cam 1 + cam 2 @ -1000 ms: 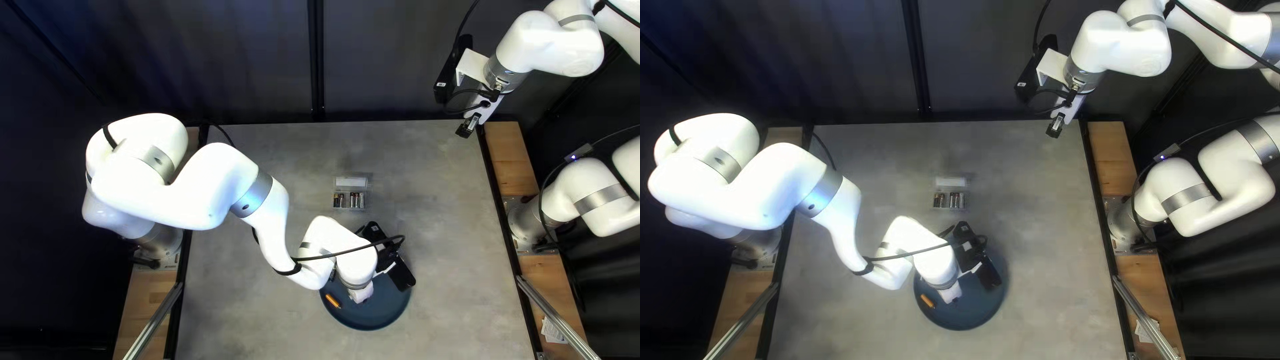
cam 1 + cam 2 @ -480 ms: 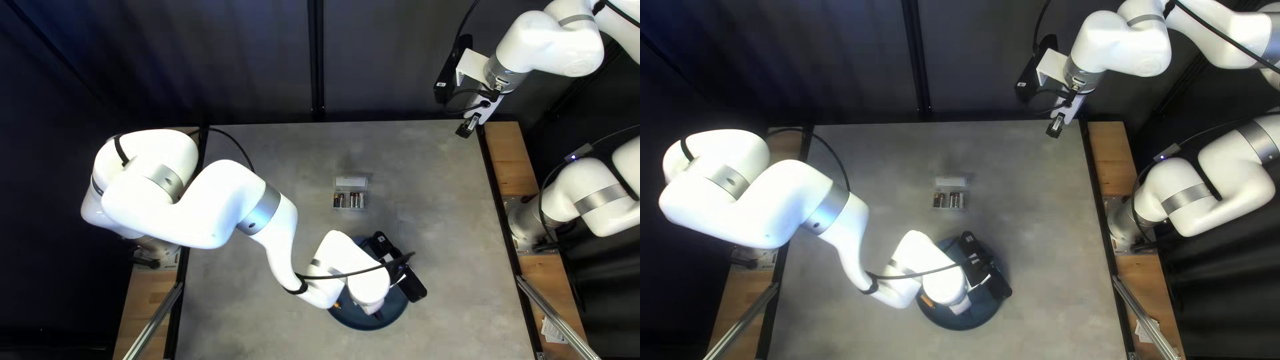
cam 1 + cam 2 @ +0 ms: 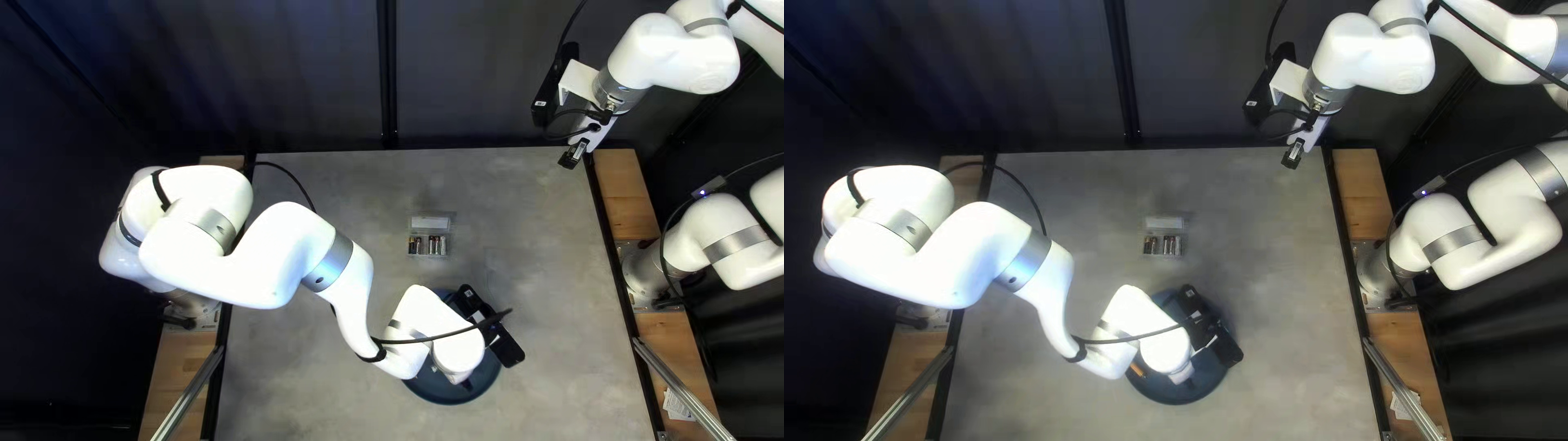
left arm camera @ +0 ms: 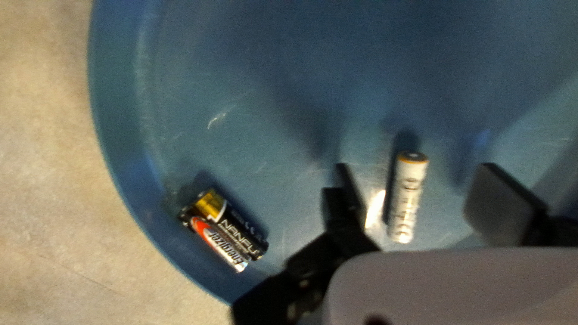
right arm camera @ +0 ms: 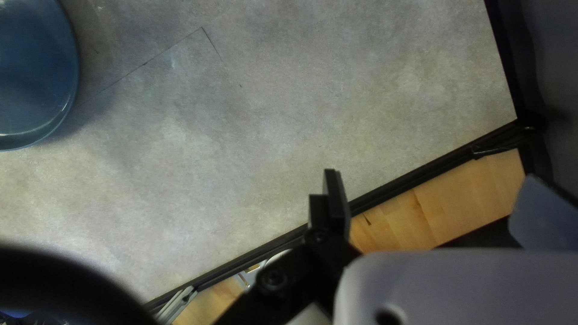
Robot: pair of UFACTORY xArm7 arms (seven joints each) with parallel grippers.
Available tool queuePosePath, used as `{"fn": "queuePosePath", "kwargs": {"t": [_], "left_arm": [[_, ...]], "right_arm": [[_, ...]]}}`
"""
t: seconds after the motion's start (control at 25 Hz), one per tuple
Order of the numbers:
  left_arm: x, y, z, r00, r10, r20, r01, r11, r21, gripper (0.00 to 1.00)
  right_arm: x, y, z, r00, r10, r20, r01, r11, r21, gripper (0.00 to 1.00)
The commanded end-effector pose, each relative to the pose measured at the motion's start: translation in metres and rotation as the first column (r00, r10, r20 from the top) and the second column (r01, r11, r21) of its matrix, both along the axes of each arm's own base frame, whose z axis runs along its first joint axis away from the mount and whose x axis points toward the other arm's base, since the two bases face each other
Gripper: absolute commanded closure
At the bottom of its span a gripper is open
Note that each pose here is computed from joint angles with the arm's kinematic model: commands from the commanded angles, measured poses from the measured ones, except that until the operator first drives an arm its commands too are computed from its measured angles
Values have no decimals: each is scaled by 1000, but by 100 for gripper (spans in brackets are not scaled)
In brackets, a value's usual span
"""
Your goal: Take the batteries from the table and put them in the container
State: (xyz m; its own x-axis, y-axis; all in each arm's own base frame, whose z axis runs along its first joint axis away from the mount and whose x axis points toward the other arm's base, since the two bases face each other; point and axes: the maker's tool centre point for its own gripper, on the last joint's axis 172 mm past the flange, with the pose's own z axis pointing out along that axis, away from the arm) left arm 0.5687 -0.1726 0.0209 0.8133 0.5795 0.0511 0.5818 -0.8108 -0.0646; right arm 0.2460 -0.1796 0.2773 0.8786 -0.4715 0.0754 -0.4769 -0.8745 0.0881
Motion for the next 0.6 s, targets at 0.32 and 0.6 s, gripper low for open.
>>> {"fn": "queuePosePath", "kwargs": {"t": [0.32, 0.6], "left_arm": [[-4, -3, 40, 999, 30, 18, -31, 999, 10, 100], [-4, 90, 88, 952, 293, 92, -298, 953, 54, 100]], "right_arm": [[0, 0, 0, 1000, 0, 0, 0, 1000, 0, 0], [0, 0, 0, 1000, 0, 0, 0, 1000, 0, 0]]}}
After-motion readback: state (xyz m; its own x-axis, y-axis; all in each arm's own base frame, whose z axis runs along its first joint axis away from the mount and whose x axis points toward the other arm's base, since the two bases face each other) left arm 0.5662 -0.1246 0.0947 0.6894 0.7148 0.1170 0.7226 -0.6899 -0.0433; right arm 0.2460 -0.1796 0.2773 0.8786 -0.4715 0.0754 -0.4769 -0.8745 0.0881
